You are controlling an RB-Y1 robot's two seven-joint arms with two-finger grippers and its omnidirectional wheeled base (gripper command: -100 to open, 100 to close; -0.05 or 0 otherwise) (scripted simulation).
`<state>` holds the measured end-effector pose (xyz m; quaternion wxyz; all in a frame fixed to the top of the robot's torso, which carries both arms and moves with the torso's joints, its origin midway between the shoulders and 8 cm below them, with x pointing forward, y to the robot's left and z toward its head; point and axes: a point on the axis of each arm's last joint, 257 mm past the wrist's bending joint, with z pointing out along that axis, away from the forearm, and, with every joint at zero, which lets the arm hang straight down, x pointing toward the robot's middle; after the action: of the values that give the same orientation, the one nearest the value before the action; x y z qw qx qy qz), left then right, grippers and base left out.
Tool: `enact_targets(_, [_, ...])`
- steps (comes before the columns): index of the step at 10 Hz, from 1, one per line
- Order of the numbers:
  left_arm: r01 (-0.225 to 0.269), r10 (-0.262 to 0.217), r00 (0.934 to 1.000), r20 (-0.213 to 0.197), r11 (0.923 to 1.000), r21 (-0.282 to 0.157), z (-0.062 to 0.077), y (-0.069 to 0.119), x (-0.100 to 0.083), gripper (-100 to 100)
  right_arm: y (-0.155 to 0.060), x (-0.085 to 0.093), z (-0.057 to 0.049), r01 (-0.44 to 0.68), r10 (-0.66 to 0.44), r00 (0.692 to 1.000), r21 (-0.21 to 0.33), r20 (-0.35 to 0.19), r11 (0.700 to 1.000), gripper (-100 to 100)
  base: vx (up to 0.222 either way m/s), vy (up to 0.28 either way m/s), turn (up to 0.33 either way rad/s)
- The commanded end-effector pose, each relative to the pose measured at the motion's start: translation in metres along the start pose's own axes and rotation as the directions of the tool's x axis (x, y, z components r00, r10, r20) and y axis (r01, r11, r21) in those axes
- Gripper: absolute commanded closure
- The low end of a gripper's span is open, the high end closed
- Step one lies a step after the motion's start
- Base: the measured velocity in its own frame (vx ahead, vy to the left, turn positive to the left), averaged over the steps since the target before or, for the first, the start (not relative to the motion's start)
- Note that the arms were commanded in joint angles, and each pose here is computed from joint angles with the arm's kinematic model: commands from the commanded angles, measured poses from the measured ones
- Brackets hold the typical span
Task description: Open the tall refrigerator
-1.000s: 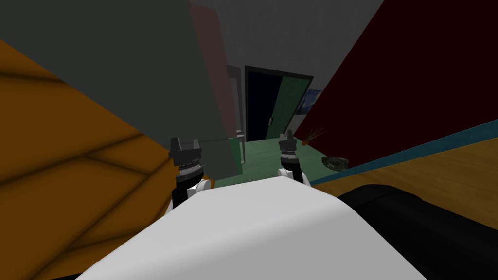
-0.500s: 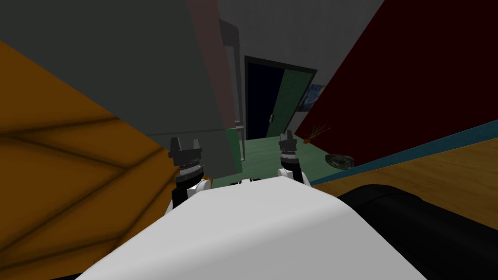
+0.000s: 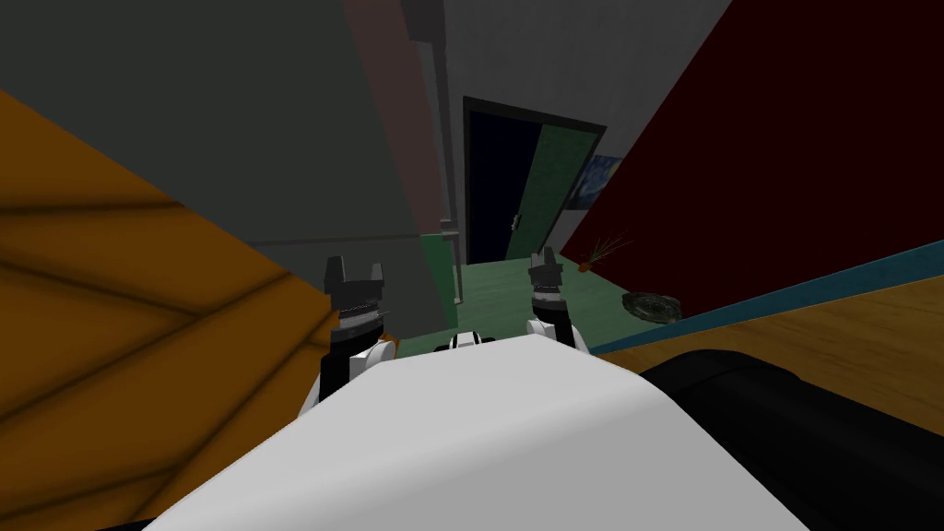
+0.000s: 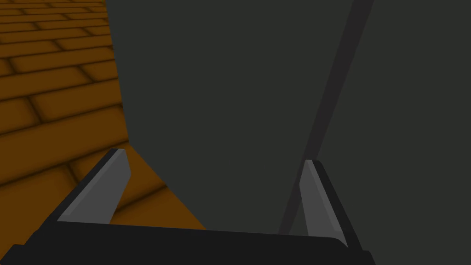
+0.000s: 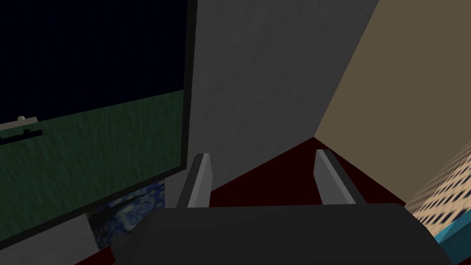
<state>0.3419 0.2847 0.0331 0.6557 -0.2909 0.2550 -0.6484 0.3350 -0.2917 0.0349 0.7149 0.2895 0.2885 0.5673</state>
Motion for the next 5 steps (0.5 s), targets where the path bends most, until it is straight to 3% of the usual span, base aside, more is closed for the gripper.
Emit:
enact_targets(1, [-0.012,0.012,0.9999,-0.010,0.9991,-0.041,0.005,0.007,0.000,-100,0.000,0.000,0.000,0.000,0.000,1.000,0.000,0.000,1.000,0,0.041,-0.070,0.019])
enact_targets(5, [-0.031,0.029,0.9994,-0.019,0.9938,-0.107,0.013,0.017,0.000,-100,0.000,0.000,0.000,0.000,0.000,1.000,0.000,0.000,1.000,0,0.048,-0.073,0.027])
